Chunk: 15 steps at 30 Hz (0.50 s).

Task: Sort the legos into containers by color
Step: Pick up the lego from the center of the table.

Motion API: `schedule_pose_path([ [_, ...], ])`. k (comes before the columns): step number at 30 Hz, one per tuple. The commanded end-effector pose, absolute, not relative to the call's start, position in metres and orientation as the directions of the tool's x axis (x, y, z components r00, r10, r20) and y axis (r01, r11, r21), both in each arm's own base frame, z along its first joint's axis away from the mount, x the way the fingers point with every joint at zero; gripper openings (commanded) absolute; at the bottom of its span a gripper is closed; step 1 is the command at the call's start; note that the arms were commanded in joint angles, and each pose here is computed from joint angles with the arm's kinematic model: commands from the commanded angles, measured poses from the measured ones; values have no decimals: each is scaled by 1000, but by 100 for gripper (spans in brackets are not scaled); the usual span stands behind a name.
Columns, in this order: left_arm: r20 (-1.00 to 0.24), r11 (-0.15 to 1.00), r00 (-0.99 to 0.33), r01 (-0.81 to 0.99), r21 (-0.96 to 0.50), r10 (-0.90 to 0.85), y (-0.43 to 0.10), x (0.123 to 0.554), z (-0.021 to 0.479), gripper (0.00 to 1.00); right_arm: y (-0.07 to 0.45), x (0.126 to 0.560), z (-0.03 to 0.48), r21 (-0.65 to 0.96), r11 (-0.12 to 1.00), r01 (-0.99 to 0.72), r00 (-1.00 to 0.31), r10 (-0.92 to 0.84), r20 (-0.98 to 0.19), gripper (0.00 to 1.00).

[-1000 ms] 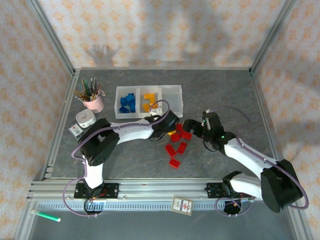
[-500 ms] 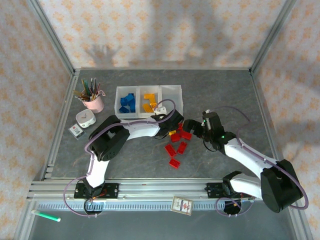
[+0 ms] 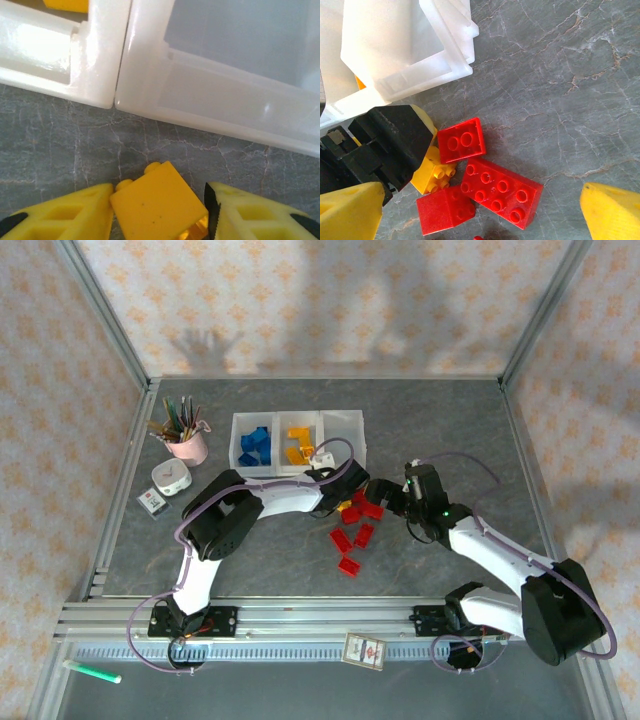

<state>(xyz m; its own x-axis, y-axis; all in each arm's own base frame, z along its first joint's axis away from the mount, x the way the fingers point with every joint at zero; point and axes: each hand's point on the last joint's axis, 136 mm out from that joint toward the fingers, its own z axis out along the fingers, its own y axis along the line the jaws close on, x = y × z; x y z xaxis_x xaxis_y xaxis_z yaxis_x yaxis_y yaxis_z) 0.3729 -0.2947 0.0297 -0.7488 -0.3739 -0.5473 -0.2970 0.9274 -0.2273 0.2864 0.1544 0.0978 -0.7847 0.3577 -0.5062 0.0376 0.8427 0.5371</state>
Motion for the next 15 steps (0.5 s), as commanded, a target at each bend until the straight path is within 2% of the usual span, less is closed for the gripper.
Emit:
schedule_pose_path([
  [1,-563,929,-738,-300,-219,-371,-292,372,32,46,153,286,99,538,842,24,-777,354,-520,100],
  [9,-565,926,-734,-295,-235,-377,-286,366,42,37,153,287,104,531,847,14,-776,344,-528,100],
  [14,-564,923,-730,-293,-250,-385,-277,356,51,35,157,287,112,516,856,-23,-790,301,-534,100],
  [15,-570,917,-719,-285,-278,-397,-275,355,64,34,158,287,115,517,855,-35,-790,293,-538,100],
])
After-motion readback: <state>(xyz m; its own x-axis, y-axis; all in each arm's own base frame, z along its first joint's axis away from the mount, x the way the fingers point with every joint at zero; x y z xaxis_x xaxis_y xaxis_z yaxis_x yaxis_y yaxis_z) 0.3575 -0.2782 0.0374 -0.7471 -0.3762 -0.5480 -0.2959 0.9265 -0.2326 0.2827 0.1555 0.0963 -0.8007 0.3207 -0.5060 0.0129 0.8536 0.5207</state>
